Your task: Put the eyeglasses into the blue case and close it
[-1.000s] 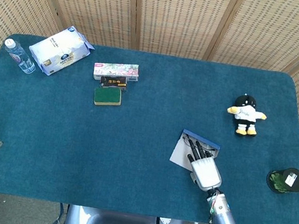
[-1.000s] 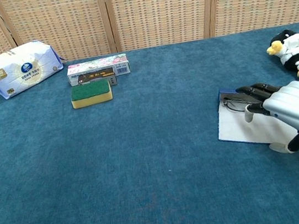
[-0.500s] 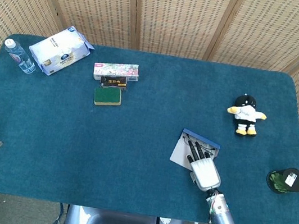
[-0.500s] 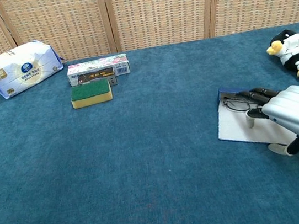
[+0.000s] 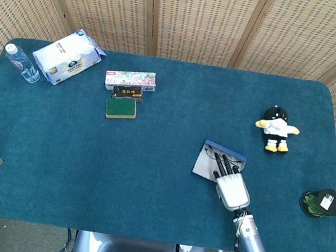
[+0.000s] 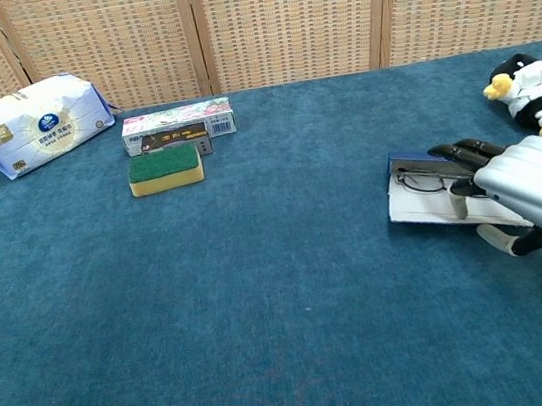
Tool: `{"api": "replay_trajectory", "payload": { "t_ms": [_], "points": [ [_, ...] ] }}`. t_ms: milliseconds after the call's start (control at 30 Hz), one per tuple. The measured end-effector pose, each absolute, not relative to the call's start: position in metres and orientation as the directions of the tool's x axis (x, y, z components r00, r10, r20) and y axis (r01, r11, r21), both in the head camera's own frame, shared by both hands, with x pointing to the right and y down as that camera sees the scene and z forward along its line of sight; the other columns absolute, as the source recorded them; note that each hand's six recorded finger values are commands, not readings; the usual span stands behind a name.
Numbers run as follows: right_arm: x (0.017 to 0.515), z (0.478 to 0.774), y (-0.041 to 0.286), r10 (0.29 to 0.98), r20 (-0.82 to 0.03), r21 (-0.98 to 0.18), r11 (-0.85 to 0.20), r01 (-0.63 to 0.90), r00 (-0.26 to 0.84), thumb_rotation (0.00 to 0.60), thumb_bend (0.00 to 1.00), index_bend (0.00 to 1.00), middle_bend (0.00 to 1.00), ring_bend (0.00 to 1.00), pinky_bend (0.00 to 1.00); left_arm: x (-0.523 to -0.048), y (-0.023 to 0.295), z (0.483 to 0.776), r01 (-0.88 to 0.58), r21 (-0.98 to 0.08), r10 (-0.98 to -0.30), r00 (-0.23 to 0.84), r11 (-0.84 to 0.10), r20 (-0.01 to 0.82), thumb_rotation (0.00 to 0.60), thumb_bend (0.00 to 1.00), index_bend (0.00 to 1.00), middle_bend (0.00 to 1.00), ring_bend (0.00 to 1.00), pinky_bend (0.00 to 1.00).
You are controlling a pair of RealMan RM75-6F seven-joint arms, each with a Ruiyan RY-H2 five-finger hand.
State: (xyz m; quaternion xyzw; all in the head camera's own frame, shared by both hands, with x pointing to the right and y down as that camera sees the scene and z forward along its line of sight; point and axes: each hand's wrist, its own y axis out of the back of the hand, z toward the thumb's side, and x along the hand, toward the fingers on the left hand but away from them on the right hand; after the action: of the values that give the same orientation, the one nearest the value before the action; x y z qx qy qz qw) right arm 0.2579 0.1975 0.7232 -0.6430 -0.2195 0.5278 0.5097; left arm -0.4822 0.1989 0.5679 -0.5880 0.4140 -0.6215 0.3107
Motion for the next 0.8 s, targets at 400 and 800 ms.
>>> {"api": "replay_trajectory", "payload": {
  "t_ms": [400,800],
  "points": [
    [0.252,0.725,0.170,0.840,-0.438,-0.895,-0.375,-0.240,0.321,0.600,0.55,0.47,0.02,0.00,0.33,-0.483,0.198,0.569,-0.102,-0.878,-0.871,-0.118,-0.467,0.477,0.600,0.00,0.00,0.00,0.00,0.00],
    [0.253,0.736,0.170,0.832,-0.460,-0.883,-0.393,-0.257,0.311,0.600,0.55,0.60,0.04,0.00,0.33,-0.483,0.197,0.569,-0.105,-0.877,-0.869,-0.118,-0.469,0.480,0.600,0.00,0.00,0.00,0.00,0.00]
  ]
}}
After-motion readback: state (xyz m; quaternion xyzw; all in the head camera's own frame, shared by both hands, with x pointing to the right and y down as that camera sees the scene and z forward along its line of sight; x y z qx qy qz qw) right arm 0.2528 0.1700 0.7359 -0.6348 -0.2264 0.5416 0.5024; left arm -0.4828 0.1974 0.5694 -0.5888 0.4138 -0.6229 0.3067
